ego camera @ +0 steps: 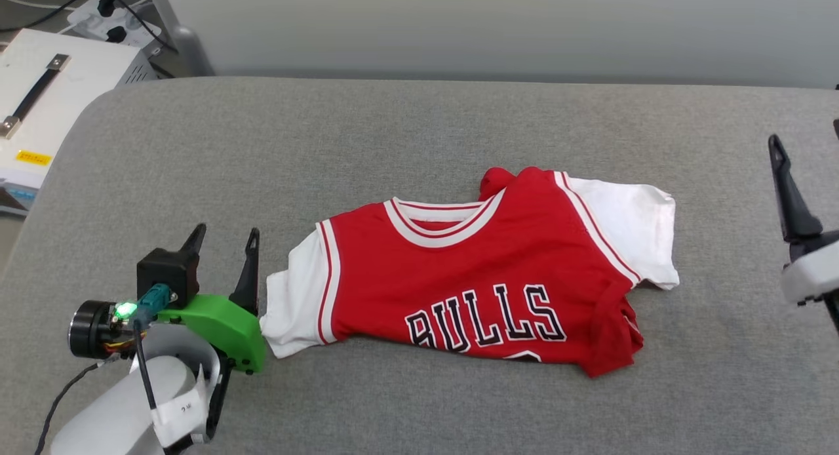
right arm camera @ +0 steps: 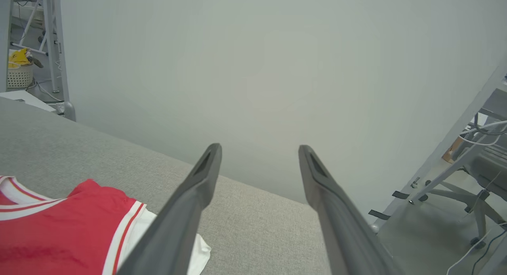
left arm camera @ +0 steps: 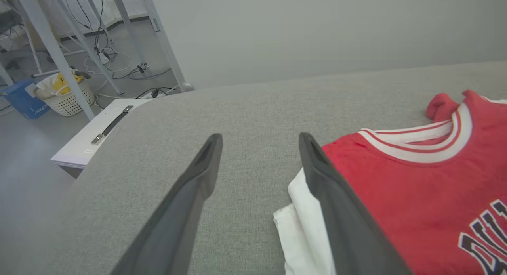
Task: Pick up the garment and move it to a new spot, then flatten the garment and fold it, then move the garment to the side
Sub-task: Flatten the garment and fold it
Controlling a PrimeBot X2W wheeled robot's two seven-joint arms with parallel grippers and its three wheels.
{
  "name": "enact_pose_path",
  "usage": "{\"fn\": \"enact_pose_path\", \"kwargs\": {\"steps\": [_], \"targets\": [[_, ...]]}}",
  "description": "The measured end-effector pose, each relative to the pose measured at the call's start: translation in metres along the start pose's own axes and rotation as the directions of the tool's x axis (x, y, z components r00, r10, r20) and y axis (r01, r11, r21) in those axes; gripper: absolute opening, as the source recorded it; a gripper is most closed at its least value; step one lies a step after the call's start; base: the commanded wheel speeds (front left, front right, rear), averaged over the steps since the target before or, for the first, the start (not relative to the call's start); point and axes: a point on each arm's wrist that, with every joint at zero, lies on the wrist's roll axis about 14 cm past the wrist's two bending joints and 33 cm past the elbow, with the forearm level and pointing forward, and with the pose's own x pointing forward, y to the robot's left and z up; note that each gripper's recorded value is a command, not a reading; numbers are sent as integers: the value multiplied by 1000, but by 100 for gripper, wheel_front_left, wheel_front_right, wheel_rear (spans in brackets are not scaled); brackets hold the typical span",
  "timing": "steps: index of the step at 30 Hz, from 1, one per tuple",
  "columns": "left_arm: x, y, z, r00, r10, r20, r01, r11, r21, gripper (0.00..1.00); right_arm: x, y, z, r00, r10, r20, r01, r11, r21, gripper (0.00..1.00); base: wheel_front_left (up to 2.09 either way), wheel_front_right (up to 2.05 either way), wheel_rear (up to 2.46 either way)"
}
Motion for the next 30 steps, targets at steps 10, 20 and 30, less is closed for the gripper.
{"fn": "enact_pose_path", "kwargs": {"steps": [10, 20, 30], "targets": [[-10, 2, 38, 966, 139, 220, -141, 990, -5, 100, 62, 8, -30, 943, 186, -277, -205, 978, -41, 100, 0, 0, 0], [-8, 14, 25, 946, 229, 229, -230, 973, -24, 100, 42, 46, -140, 503, 345, -792, -345, 921, 182, 100, 0, 0, 0], [3, 22, 4, 947, 257, 192, -257, 966, -25, 100, 39, 71, -200, 271, 359, -893, -381, 892, 243, 100, 0, 0, 0]]}}
